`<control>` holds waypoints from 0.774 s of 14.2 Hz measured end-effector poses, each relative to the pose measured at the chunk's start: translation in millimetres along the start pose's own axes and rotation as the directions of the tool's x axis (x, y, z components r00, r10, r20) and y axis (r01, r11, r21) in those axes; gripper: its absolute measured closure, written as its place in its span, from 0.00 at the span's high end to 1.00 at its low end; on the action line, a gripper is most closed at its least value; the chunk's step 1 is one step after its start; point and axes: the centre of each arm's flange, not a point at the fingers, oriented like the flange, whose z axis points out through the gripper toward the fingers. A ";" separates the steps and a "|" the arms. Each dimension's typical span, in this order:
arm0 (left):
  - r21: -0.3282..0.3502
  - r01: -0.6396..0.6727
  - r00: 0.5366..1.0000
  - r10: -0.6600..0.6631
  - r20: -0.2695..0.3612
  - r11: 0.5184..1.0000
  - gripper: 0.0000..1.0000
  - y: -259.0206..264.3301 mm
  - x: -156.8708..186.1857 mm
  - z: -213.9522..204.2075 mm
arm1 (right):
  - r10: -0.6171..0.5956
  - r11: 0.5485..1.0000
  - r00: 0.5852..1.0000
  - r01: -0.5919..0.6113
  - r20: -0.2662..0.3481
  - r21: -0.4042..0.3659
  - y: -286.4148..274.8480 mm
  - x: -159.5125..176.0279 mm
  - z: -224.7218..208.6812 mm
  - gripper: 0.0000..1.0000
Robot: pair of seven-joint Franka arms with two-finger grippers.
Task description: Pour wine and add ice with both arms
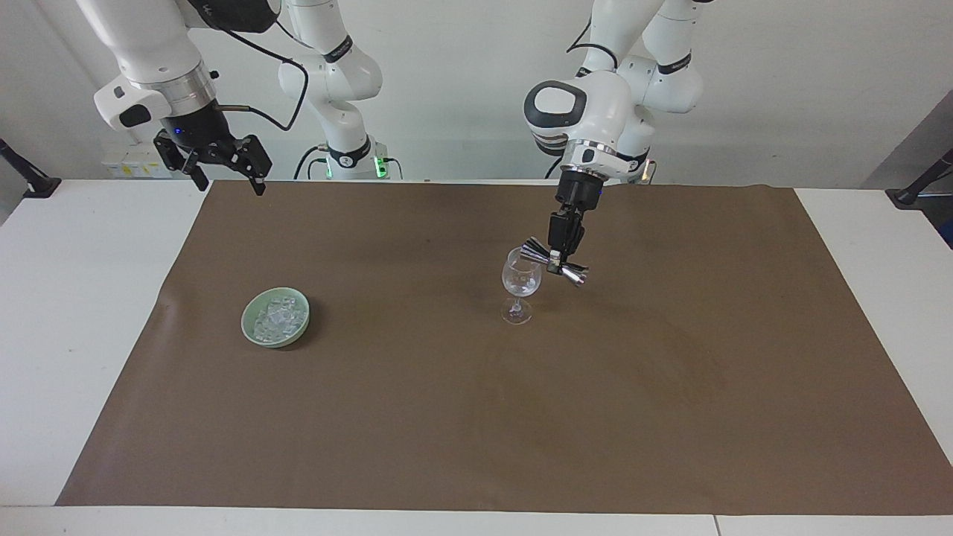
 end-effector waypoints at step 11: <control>0.015 -0.064 0.998 0.064 0.008 0.998 0.21 -5.4 -0.4 7.1 | 0.000 1.000 1.000 0.000 0.000 0.000 0.0 0.0 0.0 1.00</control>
